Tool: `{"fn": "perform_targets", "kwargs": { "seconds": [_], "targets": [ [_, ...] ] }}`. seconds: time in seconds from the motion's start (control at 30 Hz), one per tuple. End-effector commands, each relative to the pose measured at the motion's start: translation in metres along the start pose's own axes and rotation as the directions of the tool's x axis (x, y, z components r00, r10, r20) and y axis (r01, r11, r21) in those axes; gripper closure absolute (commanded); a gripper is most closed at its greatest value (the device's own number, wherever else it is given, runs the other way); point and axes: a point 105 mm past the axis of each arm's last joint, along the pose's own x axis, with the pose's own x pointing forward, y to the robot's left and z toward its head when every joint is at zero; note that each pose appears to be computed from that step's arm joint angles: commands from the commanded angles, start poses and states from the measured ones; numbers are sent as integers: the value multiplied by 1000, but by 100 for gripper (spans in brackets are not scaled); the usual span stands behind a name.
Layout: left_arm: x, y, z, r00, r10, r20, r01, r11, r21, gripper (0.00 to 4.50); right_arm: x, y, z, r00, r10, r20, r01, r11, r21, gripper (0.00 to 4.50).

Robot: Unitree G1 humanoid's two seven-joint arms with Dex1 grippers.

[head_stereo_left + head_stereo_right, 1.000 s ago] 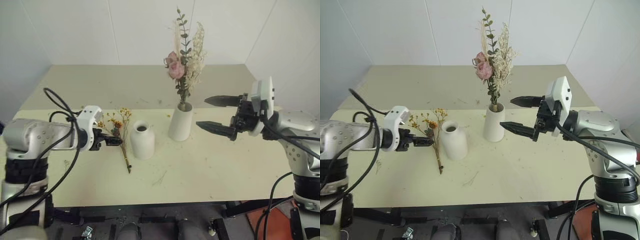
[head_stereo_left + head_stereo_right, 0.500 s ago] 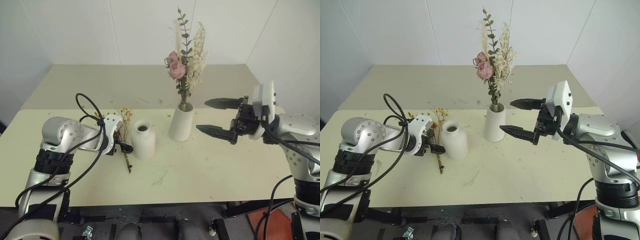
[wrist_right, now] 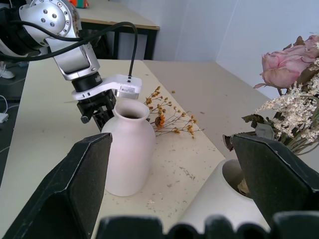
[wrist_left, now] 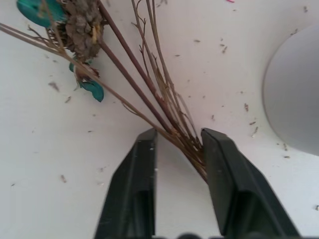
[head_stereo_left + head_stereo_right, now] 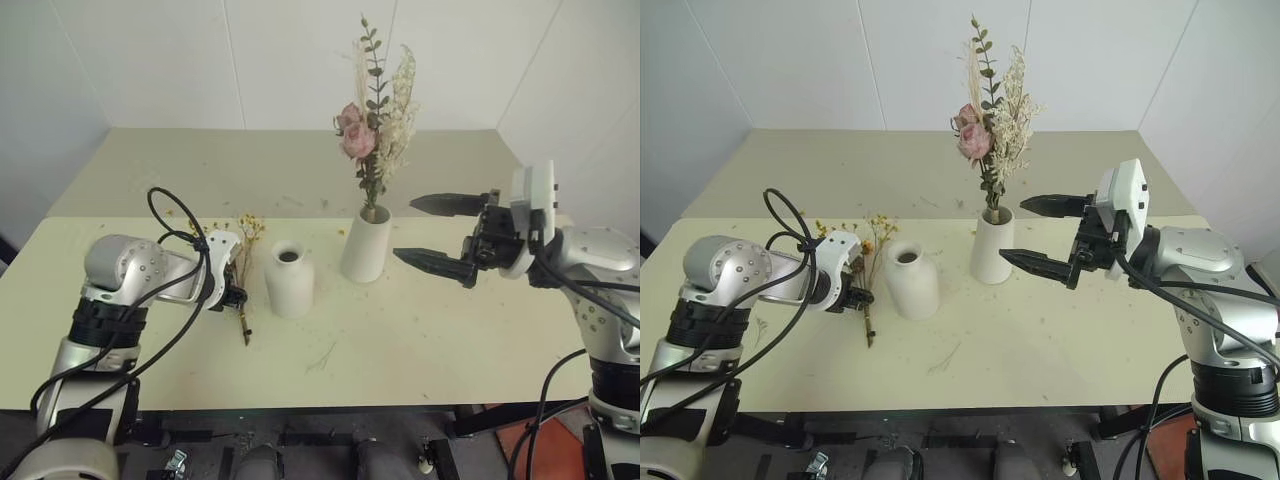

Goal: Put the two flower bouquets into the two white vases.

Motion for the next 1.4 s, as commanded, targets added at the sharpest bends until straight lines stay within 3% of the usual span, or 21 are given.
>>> {"fn": "perform_targets", "kwargs": {
  "seconds": [0.03, 0.3, 0.47, 0.6, 0.7, 0.83, 1.0, 1.13, 1.4],
  "targets": [
    [-7, 10, -2, 1000, 26, 7, -26, 1000, -10, 432, 0, 1, 17, 999, 4, 48, -2, 999, -50, 0],
    [-38, 45, 9, 973, 190, 134, -185, 982, -49, 447, -1, 2, 17, 999, 2, 47, 0, 999, -46, 0],
    [-79, 50, 49, 890, 165, 425, -152, 986, -65, 447, -1, 2, 17, 999, 0, 49, 2, 999, -44, 0],
    [-123, 19, 93, 670, -78, 739, 49, 997, 61, 447, 0, 2, 16, 999, 9, 52, -7, 999, -34, 0],
    [-149, -7, 103, 490, -280, 826, 146, 960, 239, 447, 0, 4, 14, 999, 20, 46, -19, 1000, -16, 0],
    [-173, -39, 107, 298, -512, 805, 251, 856, 452, 447, -5, 6, 6, 1000, 18, 14, -18, 1000, 5, 0],
    [-184, -72, 116, 155, -657, 738, 347, 736, 582, 447, -13, 7, -1, 999, 4, -38, -3, 999, 33, 0],
    [-182, -91, 120, 113, -710, 695, 376, 678, 632, 447, -18, 9, -5, 996, -5, -85, 9, 999, 44, 0],
    [-159, -93, 110, 155, -749, 644, 396, 645, 654, 447, -29, 14, -9, 986, 4, -165, 5, 999, 52, 0]
  ]
}}
